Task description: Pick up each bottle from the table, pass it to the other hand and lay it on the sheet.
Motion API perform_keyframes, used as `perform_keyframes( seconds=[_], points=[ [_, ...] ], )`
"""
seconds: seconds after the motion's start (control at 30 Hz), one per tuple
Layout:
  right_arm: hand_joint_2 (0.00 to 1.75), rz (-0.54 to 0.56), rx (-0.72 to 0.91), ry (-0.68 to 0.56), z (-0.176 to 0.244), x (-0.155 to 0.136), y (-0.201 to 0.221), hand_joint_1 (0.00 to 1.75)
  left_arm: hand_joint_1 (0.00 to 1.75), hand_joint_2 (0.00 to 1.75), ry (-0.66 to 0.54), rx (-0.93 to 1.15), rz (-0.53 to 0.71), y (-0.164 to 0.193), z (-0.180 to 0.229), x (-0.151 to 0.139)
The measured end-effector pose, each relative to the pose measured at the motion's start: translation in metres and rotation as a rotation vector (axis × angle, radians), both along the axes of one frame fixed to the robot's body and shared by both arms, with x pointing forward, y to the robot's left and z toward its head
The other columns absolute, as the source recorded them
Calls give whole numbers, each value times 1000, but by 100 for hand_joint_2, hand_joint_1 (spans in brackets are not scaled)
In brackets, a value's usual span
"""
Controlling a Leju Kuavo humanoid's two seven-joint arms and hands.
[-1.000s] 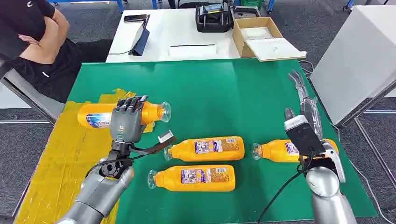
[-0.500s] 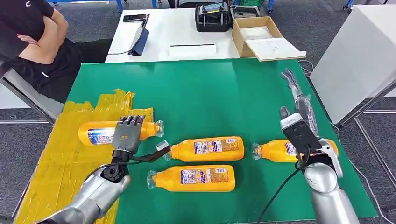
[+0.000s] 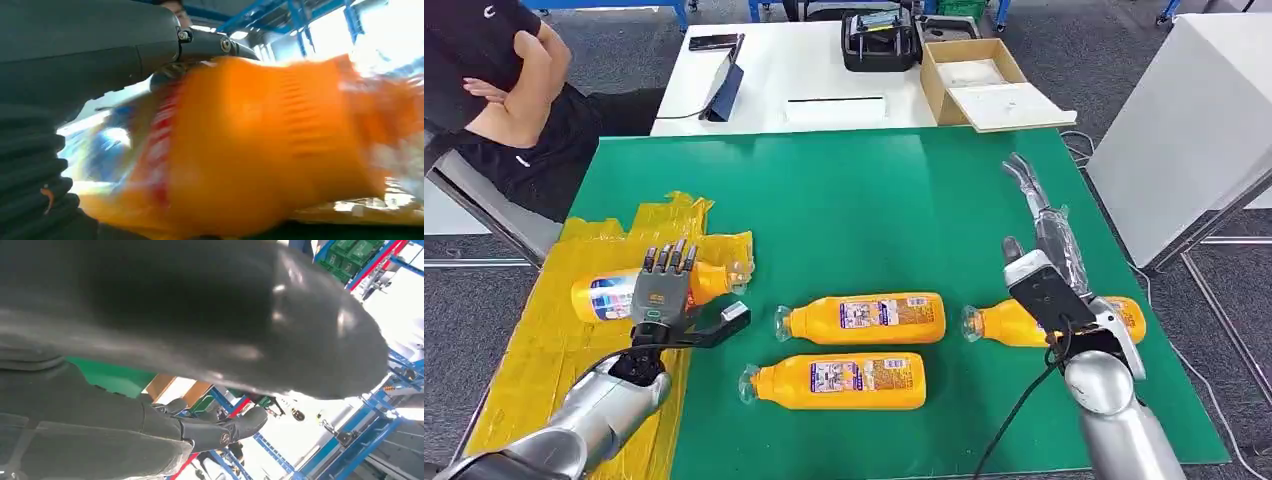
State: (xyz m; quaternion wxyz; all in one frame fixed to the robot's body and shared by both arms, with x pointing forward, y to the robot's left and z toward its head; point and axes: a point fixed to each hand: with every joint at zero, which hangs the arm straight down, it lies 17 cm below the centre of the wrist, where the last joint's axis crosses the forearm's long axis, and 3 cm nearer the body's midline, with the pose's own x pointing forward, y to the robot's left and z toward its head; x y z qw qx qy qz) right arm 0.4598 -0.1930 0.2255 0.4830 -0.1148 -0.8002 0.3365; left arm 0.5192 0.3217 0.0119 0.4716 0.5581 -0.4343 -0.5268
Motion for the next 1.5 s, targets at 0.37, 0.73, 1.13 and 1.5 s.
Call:
perform_keyframes(
  seconds=[0.37,0.73,1.13,1.5],
  points=[
    [0,3,-7,12,-6,-5,2,0,0,0,7,-12,2,12,-4,-3],
    [0,-73,-50,42,-26,-19,-15,0,0,0,-162,-590,-151,-30,33,-5],
    [175,-173,-169,124,-72,-41,-47,0,0,0,-636,-1273,-191,1,169,-45],
    [175,-232,-574,388,-178,-97,-109,0,0,0,-915,-1459,-422,15,269,-135]
  ],
)
